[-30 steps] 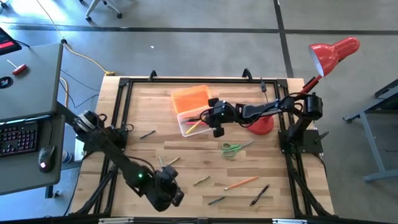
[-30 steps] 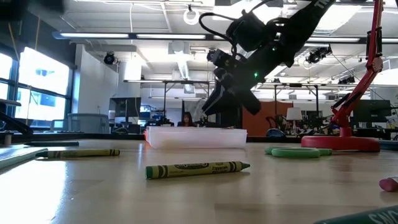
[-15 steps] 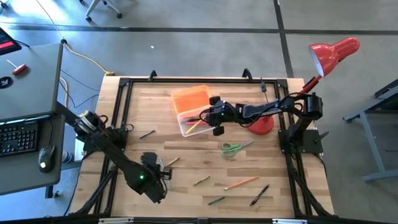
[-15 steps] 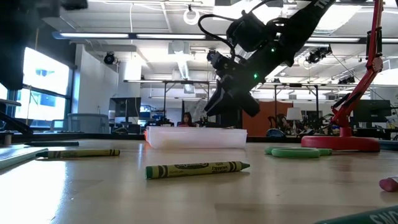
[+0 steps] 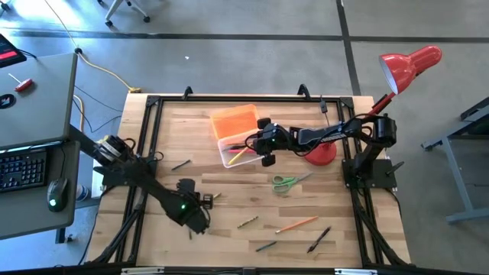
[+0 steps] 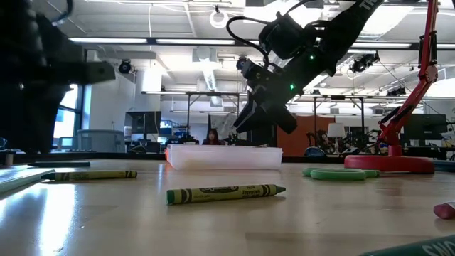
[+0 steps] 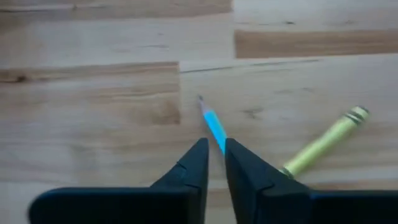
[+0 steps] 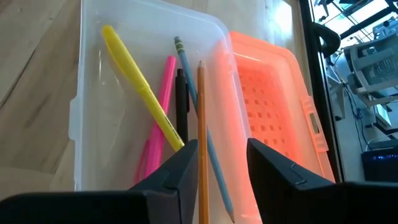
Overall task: Pick & place school supplies into a supply box
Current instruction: Put the light blue pencil into the orange supply box
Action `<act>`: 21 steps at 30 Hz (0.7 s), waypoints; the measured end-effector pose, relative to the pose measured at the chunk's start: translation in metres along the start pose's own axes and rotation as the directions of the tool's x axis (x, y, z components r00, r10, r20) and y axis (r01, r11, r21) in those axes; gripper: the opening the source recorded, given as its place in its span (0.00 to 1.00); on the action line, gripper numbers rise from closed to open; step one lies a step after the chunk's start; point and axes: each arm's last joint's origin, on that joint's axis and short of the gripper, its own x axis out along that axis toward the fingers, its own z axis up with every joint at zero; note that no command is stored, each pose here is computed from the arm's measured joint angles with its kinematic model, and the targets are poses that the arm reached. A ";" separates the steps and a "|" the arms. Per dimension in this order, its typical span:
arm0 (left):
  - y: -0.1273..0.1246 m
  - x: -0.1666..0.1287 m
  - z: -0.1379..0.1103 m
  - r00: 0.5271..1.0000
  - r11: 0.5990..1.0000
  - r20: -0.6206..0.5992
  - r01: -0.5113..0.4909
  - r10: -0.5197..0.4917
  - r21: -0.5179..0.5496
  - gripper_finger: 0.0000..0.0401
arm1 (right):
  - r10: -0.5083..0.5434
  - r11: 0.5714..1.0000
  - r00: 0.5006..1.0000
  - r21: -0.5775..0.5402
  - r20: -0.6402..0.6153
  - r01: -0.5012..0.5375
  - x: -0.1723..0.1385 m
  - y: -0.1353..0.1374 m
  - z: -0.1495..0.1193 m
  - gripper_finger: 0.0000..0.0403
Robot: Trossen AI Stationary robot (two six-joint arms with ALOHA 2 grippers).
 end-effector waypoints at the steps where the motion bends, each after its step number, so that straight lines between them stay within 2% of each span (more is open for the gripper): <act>1: 0.000 0.003 0.002 1.000 1.000 -0.001 -0.007 0.007 -0.008 0.25 | 0.000 1.000 1.000 0.000 0.000 0.000 0.000 0.000 0.000 0.28; 8: -0.006 0.012 0.011 1.000 0.999 -0.020 -0.017 0.016 -0.035 0.37 | 0.000 1.000 1.000 0.000 0.000 0.000 0.000 0.000 0.000 0.28; 21: -0.010 0.020 0.007 0.998 0.998 -0.050 -0.048 0.046 -0.043 0.38 | 0.000 1.000 1.000 0.005 0.000 0.000 0.000 0.000 0.000 0.28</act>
